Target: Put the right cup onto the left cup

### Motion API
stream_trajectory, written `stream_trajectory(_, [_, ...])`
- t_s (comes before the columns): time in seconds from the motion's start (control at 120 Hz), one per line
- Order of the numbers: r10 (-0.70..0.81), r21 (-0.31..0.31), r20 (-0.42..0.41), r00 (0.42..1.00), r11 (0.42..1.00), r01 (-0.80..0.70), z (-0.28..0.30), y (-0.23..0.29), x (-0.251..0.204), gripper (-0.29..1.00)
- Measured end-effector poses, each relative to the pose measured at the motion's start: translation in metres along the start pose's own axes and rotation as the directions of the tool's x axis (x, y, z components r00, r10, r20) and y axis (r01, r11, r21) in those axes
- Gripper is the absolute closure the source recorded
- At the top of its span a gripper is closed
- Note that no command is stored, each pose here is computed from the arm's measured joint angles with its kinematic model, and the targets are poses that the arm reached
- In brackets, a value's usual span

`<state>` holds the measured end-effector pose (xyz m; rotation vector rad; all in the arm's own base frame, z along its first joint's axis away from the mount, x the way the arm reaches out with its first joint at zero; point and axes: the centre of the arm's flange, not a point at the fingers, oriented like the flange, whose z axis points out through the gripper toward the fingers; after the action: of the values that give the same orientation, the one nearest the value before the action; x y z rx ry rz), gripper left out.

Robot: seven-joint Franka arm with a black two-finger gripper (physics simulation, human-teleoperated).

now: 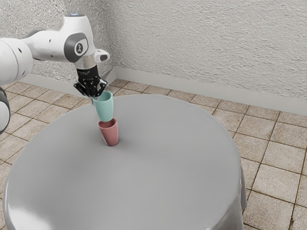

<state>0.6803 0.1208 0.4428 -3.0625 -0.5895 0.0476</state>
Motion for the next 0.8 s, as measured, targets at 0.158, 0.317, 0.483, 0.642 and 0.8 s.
stream_trajectory(0.158, [-0.003,0.002,0.01,1.0,1.0,0.003,0.008,-0.002,0.002,0.79])
stream_trajectory(0.317, [-0.002,0.002,0.016,1.0,1.0,0.002,0.014,-0.001,0.003,0.79])
stream_trajectory(0.483, [0.001,0.001,0.021,1.0,1.0,-0.001,0.019,0.001,0.004,0.79])
stream_trajectory(0.642, [0.005,0.001,0.028,1.0,1.0,-0.005,0.023,0.003,0.004,0.79])
stream_trajectory(0.8, [0.006,0.001,0.035,0.999,1.0,-0.006,0.03,0.004,0.005,0.79])
